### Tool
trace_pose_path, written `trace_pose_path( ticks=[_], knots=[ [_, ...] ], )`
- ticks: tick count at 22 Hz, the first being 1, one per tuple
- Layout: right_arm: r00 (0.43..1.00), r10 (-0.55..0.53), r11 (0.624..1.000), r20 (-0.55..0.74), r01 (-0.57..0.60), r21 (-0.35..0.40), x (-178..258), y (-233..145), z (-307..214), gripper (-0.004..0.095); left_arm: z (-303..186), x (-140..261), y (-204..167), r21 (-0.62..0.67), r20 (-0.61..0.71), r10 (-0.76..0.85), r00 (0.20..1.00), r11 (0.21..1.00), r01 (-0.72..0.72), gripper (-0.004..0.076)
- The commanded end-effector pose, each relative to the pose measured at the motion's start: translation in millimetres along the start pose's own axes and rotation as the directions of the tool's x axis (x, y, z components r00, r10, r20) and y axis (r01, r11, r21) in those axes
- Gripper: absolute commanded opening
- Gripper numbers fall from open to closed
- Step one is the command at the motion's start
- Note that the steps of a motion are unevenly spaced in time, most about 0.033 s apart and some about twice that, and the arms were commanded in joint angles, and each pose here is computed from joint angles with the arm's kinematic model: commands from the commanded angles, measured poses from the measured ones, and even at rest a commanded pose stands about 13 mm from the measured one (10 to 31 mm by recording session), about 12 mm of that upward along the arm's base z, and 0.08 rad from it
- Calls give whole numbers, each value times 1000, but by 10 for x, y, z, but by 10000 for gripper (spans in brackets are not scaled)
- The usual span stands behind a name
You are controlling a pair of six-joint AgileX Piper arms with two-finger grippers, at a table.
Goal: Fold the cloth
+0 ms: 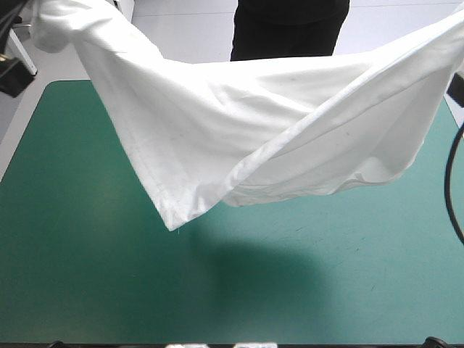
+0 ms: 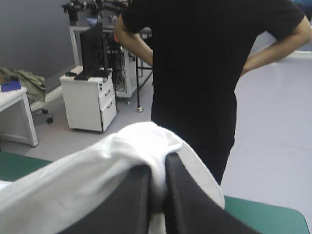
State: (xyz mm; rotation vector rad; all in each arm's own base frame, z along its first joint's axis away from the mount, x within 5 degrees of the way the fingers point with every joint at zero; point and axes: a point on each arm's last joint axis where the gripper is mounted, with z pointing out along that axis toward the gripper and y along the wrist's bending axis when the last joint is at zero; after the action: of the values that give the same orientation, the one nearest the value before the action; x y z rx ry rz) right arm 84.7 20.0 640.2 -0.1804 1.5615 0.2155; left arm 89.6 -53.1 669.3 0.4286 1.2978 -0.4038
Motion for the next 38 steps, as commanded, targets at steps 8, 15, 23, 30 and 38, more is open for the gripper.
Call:
trace_pose_path(
  ticks=[8, 15, 23, 30, 38],
  knots=[
    [997, 0, 1000, -71, 1, 4, 85, 92, 222, -17, 121, 262, 9, 10, -243, -14, 970, 1000, 17, -9],
    [902, -44, 991, -430, 94, 96, 1009, 299, 901, -17, 763, 1305, 137, -40, -642, -45, 765, 999, 25, -9],
    [838, -41, 965, -544, 175, 198, 1857, 213, 1601, -17, 1391, 2331, 267, -74, -724, -24, 689, 996, -43, -9],
    [737, 148, 956, -660, 65, 287, 2550, -347, 2432, -17, 2110, 3365, 397, -60, -817, 11, 576, 993, -105, -9],
    [666, 243, 935, -705, 32, 352, 3172, -784, 2964, 2, 2473, 4166, 485, -80, -845, 22, 534, 983, -167, 6]
  ],
)
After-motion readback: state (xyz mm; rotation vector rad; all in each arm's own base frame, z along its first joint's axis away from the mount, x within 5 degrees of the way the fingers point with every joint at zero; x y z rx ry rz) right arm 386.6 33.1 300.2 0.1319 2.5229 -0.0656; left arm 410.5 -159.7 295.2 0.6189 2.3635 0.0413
